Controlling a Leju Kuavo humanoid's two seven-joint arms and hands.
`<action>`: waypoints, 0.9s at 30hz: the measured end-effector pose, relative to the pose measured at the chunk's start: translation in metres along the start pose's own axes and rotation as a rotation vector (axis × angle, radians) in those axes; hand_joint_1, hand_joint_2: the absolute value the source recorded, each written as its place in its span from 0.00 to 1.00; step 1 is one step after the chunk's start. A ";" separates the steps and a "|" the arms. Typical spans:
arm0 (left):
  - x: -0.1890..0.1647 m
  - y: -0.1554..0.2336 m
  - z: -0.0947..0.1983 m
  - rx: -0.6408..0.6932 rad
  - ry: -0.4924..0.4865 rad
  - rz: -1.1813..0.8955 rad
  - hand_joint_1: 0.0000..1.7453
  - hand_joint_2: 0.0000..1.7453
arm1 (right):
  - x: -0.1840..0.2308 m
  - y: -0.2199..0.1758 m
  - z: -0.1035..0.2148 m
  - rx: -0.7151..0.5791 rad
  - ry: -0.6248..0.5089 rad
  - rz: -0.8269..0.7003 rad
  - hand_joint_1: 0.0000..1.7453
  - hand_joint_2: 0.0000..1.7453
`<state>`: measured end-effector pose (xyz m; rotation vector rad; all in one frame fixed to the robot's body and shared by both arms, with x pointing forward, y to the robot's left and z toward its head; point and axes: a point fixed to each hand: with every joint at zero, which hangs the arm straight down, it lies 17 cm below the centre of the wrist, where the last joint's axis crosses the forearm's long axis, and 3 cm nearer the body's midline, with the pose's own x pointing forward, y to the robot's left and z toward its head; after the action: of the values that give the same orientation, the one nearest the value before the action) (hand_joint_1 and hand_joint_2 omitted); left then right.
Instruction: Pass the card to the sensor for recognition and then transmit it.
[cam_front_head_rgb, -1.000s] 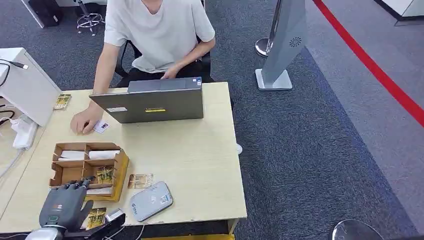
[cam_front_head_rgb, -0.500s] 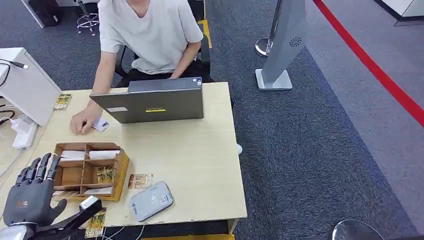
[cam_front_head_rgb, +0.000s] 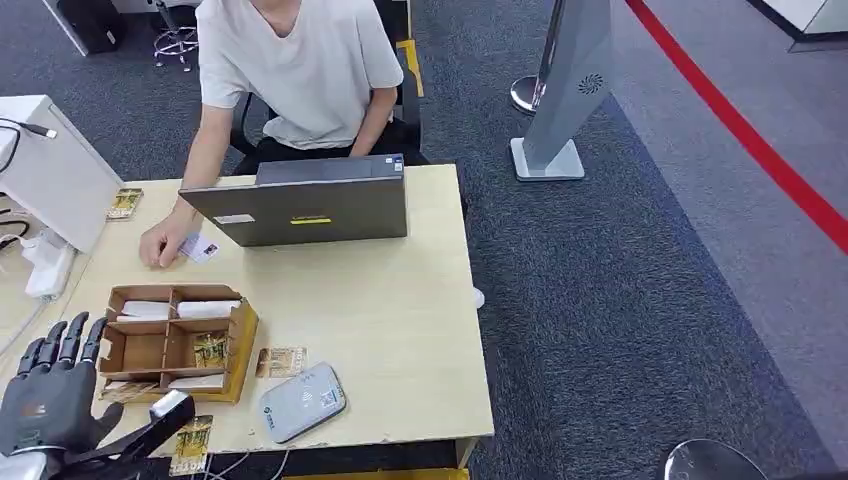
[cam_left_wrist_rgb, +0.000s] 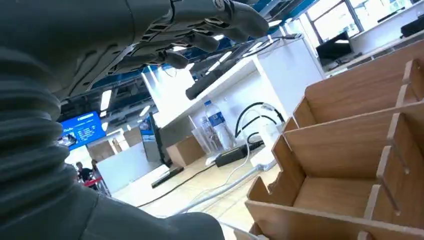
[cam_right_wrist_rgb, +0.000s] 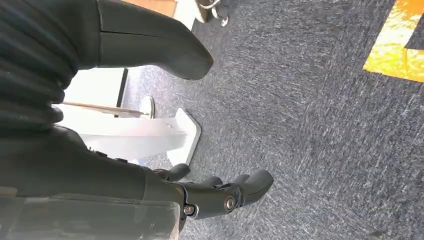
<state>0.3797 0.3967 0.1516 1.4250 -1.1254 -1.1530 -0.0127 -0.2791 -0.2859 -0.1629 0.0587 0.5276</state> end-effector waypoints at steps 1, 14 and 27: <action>-0.001 0.000 0.000 -0.001 0.003 0.001 0.00 1.00 | 0.000 0.000 0.000 0.000 0.000 0.000 0.00 1.00; -0.002 -0.007 0.001 -0.022 0.014 0.005 0.00 1.00 | 0.000 0.000 0.000 0.000 -0.001 0.001 0.00 1.00; 0.002 -0.039 0.007 -0.109 0.017 0.000 0.00 1.00 | 0.002 0.000 0.000 0.000 -0.010 0.002 0.00 1.00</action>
<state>0.3764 0.3991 0.1124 1.3483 -1.0351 -1.1822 -0.0106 -0.2783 -0.2861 -0.1605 0.0485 0.5306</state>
